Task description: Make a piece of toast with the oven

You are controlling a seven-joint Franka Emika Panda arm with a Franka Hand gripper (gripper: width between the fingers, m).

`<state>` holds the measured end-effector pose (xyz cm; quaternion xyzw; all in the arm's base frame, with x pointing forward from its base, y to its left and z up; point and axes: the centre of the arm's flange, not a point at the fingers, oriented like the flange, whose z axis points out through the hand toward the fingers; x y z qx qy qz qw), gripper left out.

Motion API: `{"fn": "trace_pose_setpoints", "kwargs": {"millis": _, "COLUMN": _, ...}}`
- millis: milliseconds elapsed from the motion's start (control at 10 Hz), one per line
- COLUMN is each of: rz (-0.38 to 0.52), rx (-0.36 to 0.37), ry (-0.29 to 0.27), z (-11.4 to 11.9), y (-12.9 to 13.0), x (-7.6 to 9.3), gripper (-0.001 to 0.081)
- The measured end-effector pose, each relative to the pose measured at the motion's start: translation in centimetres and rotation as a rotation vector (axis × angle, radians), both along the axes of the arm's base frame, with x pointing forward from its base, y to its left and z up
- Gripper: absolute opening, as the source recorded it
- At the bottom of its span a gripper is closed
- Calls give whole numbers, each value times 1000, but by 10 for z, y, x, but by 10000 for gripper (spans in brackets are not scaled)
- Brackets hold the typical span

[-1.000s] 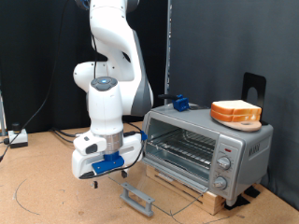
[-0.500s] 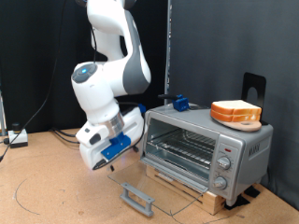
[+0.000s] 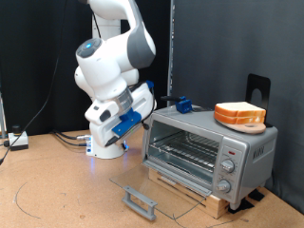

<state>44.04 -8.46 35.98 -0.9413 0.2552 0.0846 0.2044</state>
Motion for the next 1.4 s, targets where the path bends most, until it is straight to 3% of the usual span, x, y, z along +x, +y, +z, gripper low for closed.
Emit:
{"fn": "trace_pose_setpoints", "kwargs": {"millis": 200, "rz": -11, "rx": -8, "ry": -4, "z": 5, "y": 5, "x": -8, "gripper": 807}}
{"fn": "trace_pose_setpoints", "kwargs": {"millis": 300, "rz": 47, "rx": 36, "ry": -34, "z": 6, "y": 11, "x": -7, "gripper": 807}}
{"fn": "trace_pose_setpoints", "kwargs": {"millis": 700, "rz": 452, "rx": 250, "ry": -258, "z": 35, "y": 62, "x": -15, "gripper": 807}}
{"fn": "trace_pose_setpoints", "kwargs": {"millis": 900, "rz": 678, "rx": 275, "ry": -377, "z": 53, "y": 82, "x": -24, "gripper": 807}}
{"fn": "trace_pose_setpoints", "kwargs": {"millis": 1000, "rz": 786, "rx": 271, "ry": -385, "z": 61, "y": 93, "x": -31, "gripper": 807}}
{"fn": "trace_pose_setpoints", "kwargs": {"millis": 1100, "rz": 859, "rx": 250, "ry": -386, "z": 67, "y": 99, "x": -36, "gripper": 807}}
{"fn": "trace_pose_setpoints", "kwargs": {"millis": 1200, "rz": 828, "rx": 260, "ry": -383, "z": 67, "y": 99, "x": -36, "gripper": 807}}
{"fn": "trace_pose_setpoints", "kwargs": {"millis": 1300, "rz": 841, "rx": 268, "ry": -429, "z": 69, "y": 100, "x": -34, "gripper": 807}}
{"fn": "trace_pose_setpoints", "kwargs": {"millis": 1400, "rz": 913, "rx": 264, "ry": -507, "z": 76, "y": 106, "x": -32, "gripper": 807}}
